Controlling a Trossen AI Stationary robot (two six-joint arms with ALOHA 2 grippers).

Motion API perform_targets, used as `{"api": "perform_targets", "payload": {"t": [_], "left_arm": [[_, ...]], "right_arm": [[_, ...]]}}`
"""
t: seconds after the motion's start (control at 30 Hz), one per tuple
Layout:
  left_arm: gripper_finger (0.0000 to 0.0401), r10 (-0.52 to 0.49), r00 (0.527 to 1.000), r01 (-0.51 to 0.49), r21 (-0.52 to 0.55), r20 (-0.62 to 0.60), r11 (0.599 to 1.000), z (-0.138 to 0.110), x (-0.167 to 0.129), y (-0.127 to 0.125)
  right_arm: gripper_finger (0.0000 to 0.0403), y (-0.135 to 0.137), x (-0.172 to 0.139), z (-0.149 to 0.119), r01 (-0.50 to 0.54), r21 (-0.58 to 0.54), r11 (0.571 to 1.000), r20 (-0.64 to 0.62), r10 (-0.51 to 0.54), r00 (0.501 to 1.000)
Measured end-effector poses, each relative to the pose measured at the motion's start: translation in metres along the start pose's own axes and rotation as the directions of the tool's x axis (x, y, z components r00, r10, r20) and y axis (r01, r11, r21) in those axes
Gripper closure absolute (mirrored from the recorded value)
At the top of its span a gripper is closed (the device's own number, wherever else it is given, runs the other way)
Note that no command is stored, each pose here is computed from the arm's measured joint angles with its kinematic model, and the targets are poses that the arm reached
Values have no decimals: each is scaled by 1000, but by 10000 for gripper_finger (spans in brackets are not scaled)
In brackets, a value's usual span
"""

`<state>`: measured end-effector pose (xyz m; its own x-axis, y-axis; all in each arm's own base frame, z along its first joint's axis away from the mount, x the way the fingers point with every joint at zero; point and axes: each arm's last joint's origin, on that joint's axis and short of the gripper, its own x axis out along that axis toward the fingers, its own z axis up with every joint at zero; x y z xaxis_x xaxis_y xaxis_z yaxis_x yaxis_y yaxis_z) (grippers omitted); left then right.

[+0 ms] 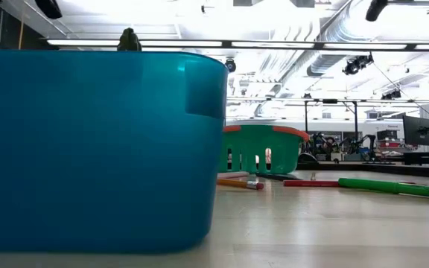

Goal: Sort pens & pencils
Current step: Put the green pen into the green basket

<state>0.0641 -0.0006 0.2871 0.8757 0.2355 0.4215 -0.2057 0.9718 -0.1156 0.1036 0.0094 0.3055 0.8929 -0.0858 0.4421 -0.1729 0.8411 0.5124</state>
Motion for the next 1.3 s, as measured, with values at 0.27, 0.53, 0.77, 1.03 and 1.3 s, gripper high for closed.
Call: {"api": "perform_targets", "payload": {"t": [0.27,0.53,0.77,1.03,1.3], "left_arm": [[330,28,956,-1,92,-293,996,40,37,-12],[330,69,807,65,205,-586,977,45,81,-31],[330,36,681,142,180,-731,973,24,106,-45],[329,40,564,147,148,-825,978,-2,115,-52],[329,39,501,146,130,-865,981,-11,114,-53]], "right_arm": [[334,25,69,14,148,-190,971,-315,-203,927],[334,41,128,16,196,-307,931,-496,-332,802],[334,35,152,-14,402,-328,855,-705,-504,499],[334,23,167,-77,572,-374,730,-782,-580,228],[334,9,160,-138,671,-470,573,-812,-580,-73]]}}
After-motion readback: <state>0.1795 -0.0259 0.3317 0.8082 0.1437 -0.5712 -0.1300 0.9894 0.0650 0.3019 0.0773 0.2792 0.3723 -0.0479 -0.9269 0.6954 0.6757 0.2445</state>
